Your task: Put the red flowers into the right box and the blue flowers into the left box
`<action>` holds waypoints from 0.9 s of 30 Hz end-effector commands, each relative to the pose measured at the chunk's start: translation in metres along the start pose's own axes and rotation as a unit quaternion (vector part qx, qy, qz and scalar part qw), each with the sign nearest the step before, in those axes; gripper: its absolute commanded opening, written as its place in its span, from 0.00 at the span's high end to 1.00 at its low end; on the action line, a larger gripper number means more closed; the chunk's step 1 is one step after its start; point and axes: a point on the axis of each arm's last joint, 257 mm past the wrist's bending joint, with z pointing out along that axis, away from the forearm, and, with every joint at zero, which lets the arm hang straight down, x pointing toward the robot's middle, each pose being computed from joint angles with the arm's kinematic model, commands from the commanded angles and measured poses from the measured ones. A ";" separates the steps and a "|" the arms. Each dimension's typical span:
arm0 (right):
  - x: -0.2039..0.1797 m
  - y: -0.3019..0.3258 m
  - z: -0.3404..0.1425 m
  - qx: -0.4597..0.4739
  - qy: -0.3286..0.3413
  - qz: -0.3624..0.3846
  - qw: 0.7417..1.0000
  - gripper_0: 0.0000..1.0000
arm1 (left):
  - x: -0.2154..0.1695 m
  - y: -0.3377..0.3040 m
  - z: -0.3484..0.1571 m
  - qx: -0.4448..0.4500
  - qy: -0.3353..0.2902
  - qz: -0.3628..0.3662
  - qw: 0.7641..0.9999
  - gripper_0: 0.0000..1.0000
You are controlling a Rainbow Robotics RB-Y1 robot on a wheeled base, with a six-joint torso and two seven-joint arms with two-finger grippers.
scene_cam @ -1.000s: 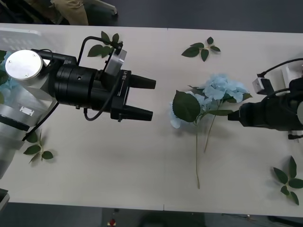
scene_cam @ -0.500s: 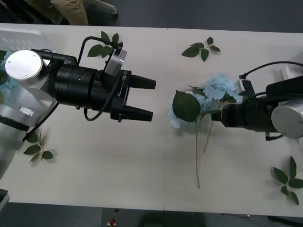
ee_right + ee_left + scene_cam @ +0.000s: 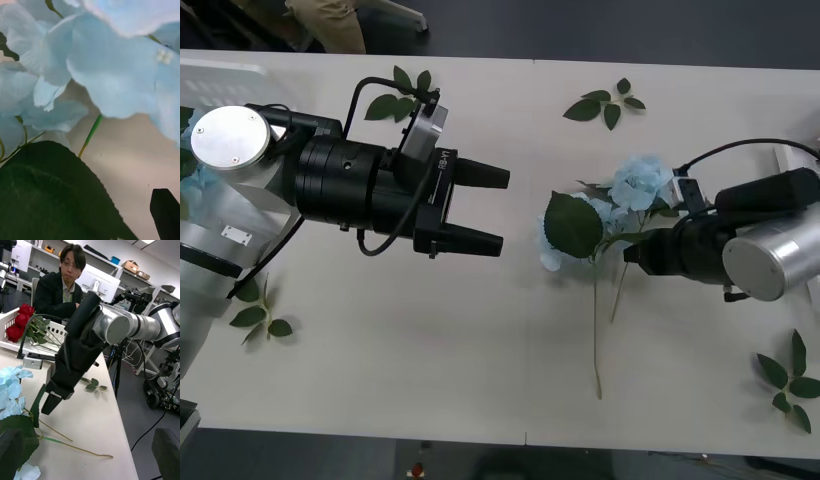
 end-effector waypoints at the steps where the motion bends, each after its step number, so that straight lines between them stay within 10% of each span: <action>1: -0.026 0.007 -0.001 0.000 -0.025 0.020 0.999 0.08 | -0.004 -0.006 0.000 0.003 0.002 0.001 1.000 0.00; 27: -0.024 -0.013 0.033 0.025 -0.033 0.020 0.999 0.08 | -0.004 -0.006 0.000 0.003 0.002 0.001 1.000 0.00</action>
